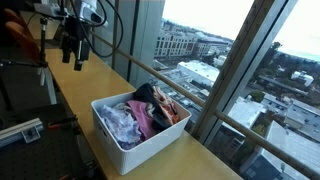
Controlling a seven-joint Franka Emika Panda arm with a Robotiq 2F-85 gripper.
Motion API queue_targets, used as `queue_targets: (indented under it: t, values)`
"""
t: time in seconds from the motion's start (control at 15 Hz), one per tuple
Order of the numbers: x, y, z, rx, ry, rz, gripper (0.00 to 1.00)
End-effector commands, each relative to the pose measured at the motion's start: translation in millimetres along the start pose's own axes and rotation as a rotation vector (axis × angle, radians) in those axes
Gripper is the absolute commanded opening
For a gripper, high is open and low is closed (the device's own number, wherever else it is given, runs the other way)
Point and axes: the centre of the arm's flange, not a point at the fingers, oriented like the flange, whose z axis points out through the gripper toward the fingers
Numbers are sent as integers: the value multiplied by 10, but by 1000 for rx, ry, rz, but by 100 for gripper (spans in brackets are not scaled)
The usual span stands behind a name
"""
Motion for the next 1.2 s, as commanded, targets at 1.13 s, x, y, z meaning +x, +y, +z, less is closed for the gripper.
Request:
queue_targets:
  t: [1.13]
  values:
    - [1553, 1448, -340, -20, 313, 57, 100]
